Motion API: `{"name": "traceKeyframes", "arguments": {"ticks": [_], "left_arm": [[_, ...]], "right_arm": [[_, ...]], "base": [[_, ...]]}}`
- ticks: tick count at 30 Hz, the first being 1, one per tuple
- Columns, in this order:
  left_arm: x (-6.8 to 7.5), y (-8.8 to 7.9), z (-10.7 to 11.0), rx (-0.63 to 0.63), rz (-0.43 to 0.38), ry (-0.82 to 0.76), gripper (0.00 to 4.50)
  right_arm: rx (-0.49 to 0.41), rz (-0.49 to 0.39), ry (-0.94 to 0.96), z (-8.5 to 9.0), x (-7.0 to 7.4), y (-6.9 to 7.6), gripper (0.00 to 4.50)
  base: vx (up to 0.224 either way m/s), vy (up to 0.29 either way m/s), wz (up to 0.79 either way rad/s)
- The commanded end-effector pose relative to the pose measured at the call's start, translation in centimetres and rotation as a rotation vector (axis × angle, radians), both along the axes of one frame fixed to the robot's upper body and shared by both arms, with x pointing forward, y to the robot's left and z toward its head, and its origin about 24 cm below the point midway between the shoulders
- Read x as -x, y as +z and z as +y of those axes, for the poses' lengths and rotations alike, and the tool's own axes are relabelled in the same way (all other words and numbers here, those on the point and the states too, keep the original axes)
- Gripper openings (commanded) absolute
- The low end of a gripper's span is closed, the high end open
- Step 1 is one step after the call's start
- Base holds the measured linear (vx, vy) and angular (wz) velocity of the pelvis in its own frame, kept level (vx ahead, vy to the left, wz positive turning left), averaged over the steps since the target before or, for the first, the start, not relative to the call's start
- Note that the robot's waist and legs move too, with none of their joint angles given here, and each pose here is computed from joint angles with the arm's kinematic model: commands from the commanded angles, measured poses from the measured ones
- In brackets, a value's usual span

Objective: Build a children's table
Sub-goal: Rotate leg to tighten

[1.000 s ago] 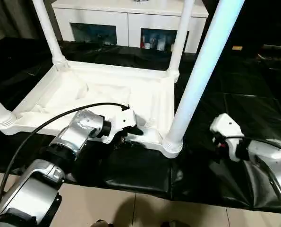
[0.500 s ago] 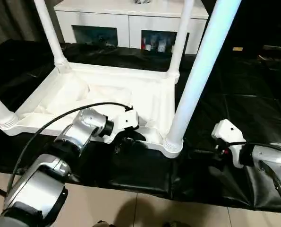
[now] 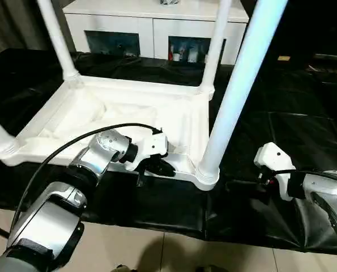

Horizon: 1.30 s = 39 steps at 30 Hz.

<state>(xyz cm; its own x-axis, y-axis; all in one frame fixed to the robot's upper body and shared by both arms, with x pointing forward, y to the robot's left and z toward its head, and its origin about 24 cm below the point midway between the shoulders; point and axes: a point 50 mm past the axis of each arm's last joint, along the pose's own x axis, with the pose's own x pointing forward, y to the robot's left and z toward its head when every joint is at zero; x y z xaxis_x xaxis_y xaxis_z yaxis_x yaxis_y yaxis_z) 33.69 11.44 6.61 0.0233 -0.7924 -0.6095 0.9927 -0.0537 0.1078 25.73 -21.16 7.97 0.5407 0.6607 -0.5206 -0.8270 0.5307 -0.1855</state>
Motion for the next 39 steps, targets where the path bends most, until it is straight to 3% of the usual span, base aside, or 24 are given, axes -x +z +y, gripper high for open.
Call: {"name": "traceKeyframes", "arguments": {"ticks": [1,12,21,24,28,29,39], "left_arm": [[0.3,-1.4,1.1,-0.049,0.022,0.071,0.02],[0.6,-1.1,0.0,0.038,0.046,0.240,0.02],[1.2,-1.0,0.0,0.046,-0.005,0.260,0.02],[1.5,-1.0,0.0,0.057,-0.004,0.262,0.57],[1.8,-1.0,0.0,0.053,0.003,0.250,0.65],[1.8,-1.1,0.0,0.039,-0.013,0.247,0.85],[1.3,-1.0,-0.3,0.070,-0.015,0.241,0.85]], "right_arm": [[-0.002,-0.017,0.000,0.0,-0.2,0.5,3.87],[-0.007,-0.023,-0.006,0.2,-0.4,0.4,3.87],[-0.009,-0.028,0.001,0.6,-0.5,0.3,3.87],[-0.008,-0.026,0.005,0.6,-0.5,0.2,3.87],[-0.005,-0.026,0.008,0.6,-0.5,0.2,3.87],[-0.006,-0.027,0.009,0.6,-0.6,0.2,3.87],[-0.004,-0.028,0.011,0.5,-0.4,0.3,3.87]], "base": [[0.000,0.000,0.00],[0.000,0.000,0.00],[0.000,0.000,0.00],[0.000,0.000,0.00],[0.000,0.000,0.00],[0.000,0.000,0.00],[0.000,0.000,0.00]]}}
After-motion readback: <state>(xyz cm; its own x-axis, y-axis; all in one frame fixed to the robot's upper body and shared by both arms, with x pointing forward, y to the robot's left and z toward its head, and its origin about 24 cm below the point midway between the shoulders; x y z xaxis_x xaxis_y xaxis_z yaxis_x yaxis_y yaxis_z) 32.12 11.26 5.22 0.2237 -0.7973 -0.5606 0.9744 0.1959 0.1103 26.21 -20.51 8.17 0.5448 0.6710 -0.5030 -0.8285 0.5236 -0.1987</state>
